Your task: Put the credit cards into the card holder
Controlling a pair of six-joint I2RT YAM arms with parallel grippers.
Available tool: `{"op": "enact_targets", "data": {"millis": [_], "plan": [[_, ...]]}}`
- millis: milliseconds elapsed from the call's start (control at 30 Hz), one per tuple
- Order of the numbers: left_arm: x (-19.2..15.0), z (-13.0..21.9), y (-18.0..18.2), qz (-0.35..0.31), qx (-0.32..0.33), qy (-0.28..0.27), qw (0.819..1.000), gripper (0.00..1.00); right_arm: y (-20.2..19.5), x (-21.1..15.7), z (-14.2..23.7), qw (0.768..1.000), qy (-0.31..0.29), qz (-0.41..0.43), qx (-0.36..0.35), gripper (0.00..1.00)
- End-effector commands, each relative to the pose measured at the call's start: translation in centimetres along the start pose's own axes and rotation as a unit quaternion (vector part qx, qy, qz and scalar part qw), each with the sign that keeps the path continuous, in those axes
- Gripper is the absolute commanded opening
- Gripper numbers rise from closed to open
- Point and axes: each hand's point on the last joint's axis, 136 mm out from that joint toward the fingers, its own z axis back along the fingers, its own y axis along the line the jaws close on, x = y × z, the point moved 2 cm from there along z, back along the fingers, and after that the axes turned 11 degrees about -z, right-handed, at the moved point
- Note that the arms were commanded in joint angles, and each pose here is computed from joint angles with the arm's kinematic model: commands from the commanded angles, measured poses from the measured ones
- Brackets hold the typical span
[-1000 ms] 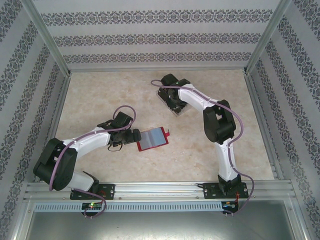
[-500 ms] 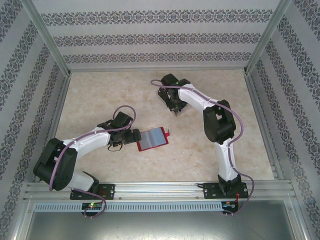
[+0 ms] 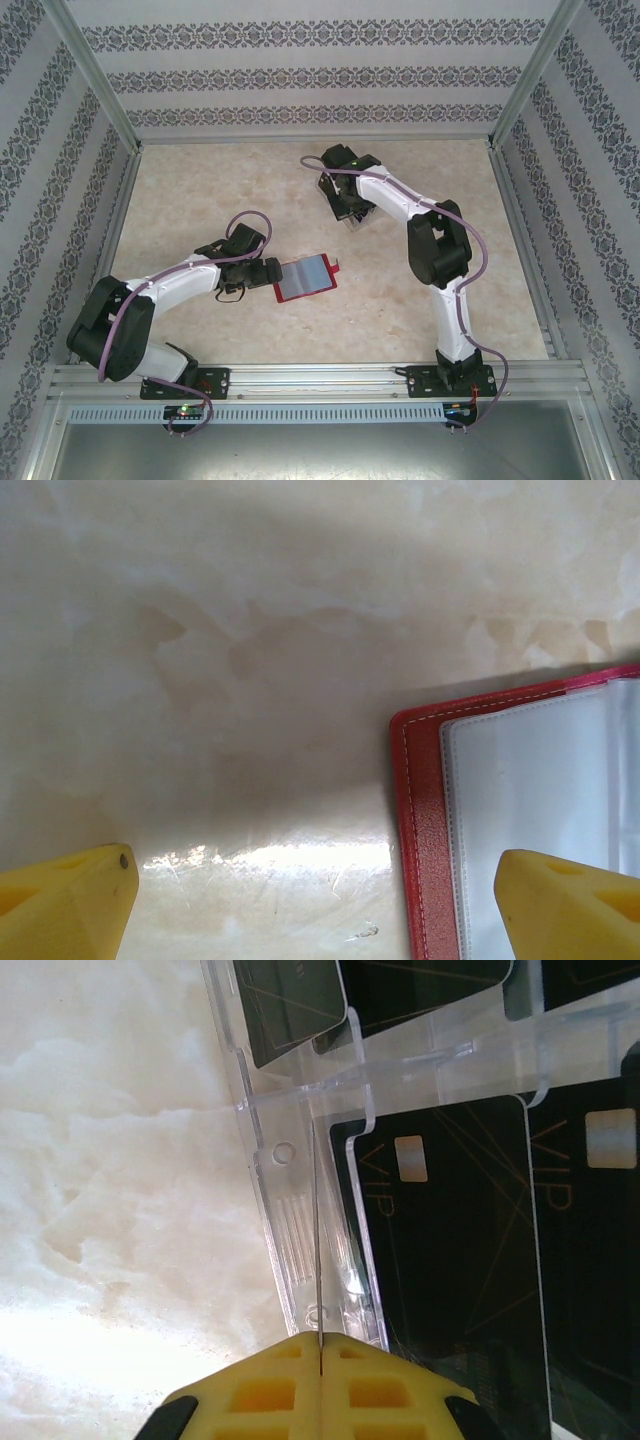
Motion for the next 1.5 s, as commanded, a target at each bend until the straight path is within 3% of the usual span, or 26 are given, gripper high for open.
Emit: {"op": "enact_targets", "data": {"millis": [0, 200, 367, 667, 933, 1467], "plan": [[1.0, 0.8, -0.4, -0.002, 0.001, -0.015, 1.0, 0.93, -0.2, 1.5, 4.8, 0.999, -0.045, -0.009, 0.025, 0.0], [1.3, 1.2, -0.5, -0.009, 0.007, -0.016, 1.0, 0.93, 0.6, 1.2, 9.4, 0.993, -0.087, -0.029, 0.073, 0.0], [1.2, 1.5, -0.6, -0.031, 0.009, -0.008, 0.999, 0.93, 2.6, -0.8, 12.5, 0.979, -0.109, -0.062, 0.163, 0.0], [0.7, 1.7, -1.4, -0.095, 0.029, 0.02, 0.995, 0.93, 6.7, -7.8, 11.6, 0.918, -0.07, -0.15, 0.361, 0.0], [-0.8, -0.3, -3.0, -0.128, 0.039, 0.044, 0.99, 0.93, 9.0, -12.6, 8.9, 0.902, -0.057, -0.142, 0.404, 0.0], [-3.0, -1.3, 0.1, -0.127, 0.117, 0.072, 0.982, 0.93, 11.4, -14.0, 5.6, 0.889, -0.02, -0.12, 0.441, 0.0]]}}
